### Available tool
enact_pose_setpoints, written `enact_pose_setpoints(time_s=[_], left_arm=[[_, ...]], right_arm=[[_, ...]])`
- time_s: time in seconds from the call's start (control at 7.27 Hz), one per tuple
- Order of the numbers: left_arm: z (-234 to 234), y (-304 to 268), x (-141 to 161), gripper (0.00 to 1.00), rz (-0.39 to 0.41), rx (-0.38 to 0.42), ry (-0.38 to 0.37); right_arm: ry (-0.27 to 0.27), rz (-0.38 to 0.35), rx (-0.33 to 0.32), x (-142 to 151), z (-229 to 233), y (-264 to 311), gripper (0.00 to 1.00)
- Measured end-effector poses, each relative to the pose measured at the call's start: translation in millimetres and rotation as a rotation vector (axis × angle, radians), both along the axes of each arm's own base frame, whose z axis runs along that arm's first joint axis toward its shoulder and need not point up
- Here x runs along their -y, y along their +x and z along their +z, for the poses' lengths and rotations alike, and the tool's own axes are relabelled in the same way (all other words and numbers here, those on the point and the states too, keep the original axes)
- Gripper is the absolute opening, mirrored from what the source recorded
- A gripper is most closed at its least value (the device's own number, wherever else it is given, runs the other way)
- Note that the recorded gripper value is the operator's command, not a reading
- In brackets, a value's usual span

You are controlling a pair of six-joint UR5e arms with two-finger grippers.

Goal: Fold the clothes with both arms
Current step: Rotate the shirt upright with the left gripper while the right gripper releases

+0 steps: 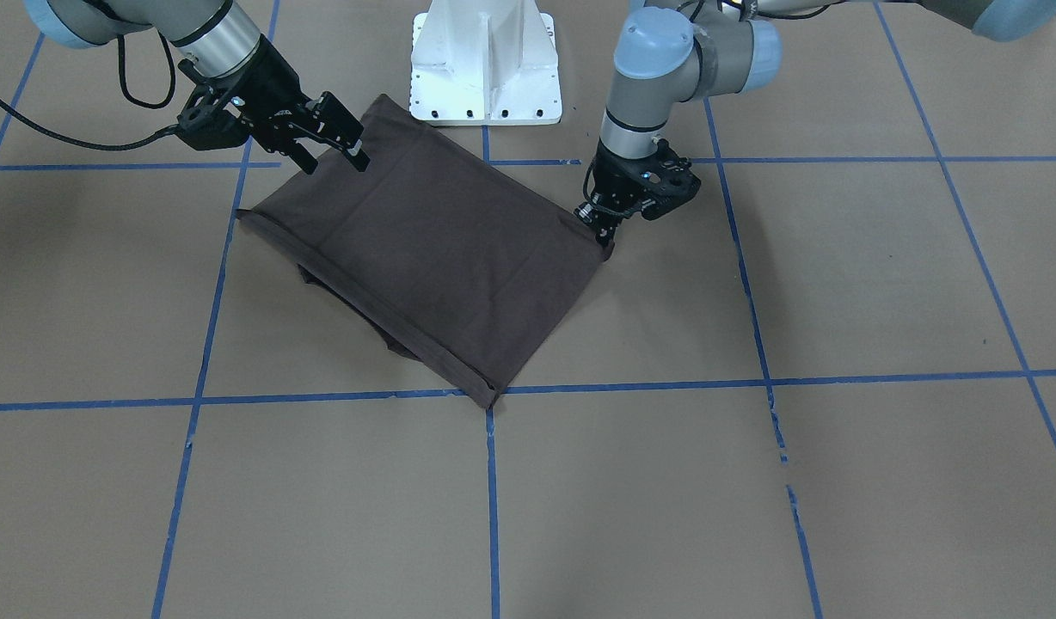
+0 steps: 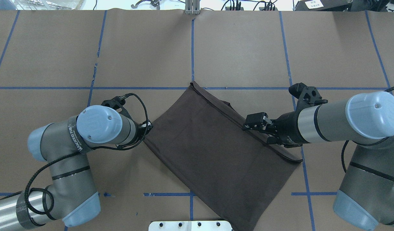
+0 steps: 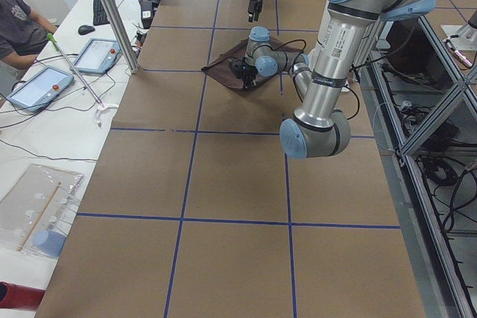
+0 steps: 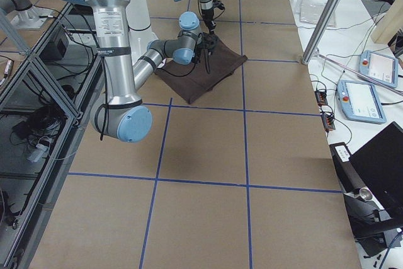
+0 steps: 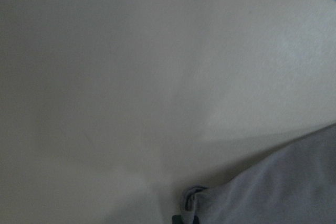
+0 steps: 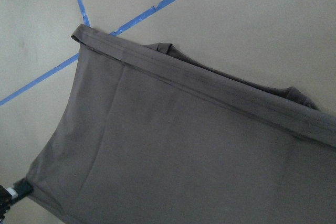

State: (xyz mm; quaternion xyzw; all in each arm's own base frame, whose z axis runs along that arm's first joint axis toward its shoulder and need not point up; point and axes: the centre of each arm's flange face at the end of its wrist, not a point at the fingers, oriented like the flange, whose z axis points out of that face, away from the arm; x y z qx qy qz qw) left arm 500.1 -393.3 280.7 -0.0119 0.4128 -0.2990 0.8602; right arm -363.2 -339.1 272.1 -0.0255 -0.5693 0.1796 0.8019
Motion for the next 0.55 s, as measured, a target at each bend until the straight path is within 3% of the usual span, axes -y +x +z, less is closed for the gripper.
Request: enact_pose_setpoints(time_s=[0.55], left_arm=[[7,11,174,0.00,-0.105,0.151,0.197]], right_arm=[[0.000,0.023,-0.005,7,2,5,1.00]])
